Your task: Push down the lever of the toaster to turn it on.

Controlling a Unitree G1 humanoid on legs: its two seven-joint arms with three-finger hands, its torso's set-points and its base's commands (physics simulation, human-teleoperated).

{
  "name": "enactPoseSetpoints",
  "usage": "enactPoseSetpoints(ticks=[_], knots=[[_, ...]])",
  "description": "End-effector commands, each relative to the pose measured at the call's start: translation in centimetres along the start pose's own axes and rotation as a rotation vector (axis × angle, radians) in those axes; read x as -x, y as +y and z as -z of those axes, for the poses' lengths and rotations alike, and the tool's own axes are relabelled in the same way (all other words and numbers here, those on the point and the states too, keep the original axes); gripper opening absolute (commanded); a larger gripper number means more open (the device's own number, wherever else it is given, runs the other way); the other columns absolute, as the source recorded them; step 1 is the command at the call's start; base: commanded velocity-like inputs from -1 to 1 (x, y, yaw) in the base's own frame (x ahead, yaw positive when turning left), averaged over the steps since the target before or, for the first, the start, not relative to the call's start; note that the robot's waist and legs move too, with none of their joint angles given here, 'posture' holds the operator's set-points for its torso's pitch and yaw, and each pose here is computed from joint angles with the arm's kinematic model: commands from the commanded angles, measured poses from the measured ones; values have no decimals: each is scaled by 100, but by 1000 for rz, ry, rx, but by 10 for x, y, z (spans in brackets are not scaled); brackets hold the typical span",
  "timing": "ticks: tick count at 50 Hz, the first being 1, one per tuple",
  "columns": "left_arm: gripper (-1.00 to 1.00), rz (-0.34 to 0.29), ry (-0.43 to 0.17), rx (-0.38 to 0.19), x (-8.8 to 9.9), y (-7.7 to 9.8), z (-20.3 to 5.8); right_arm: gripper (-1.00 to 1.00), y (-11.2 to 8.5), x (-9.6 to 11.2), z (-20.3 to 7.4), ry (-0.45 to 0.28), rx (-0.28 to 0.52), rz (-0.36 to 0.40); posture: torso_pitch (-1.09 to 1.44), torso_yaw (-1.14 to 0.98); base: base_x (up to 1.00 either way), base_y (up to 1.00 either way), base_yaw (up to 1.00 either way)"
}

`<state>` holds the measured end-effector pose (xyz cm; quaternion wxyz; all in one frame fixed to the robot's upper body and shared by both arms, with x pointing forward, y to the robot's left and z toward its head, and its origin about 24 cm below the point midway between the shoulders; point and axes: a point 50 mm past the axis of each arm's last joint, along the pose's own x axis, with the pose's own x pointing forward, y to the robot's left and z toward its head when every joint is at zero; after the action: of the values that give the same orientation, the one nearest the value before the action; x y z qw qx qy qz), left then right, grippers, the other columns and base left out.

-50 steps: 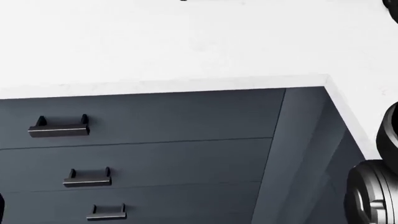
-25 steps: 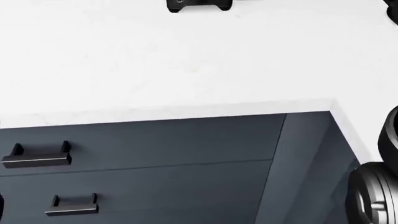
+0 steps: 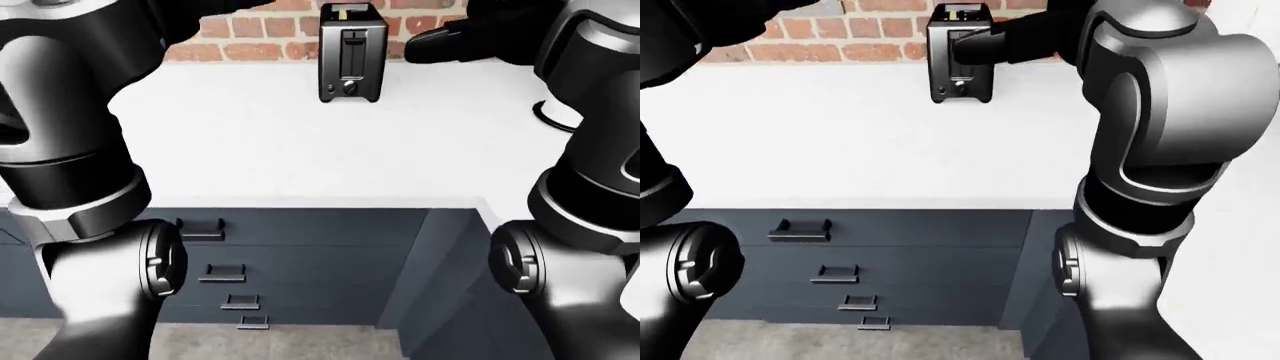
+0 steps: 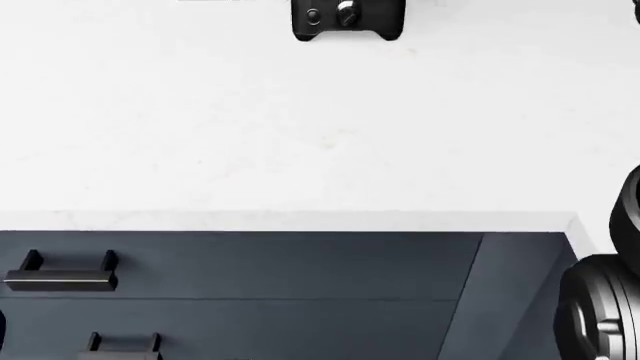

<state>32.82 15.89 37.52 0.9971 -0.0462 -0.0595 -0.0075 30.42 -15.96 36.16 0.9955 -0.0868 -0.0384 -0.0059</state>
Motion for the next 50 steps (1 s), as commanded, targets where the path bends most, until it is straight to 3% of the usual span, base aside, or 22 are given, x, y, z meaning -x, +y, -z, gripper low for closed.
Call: enactPoseSetpoints(ticks=[1, 50], knots=[[100, -21, -76, 17, 6, 5, -18, 100, 3, 6, -17, -82, 11, -14, 0, 0, 0, 0, 33], [100, -23, -71, 19, 7, 7, -13, 100, 5, 5, -20, -90, 3, -18, 0, 0, 7, 0, 8]])
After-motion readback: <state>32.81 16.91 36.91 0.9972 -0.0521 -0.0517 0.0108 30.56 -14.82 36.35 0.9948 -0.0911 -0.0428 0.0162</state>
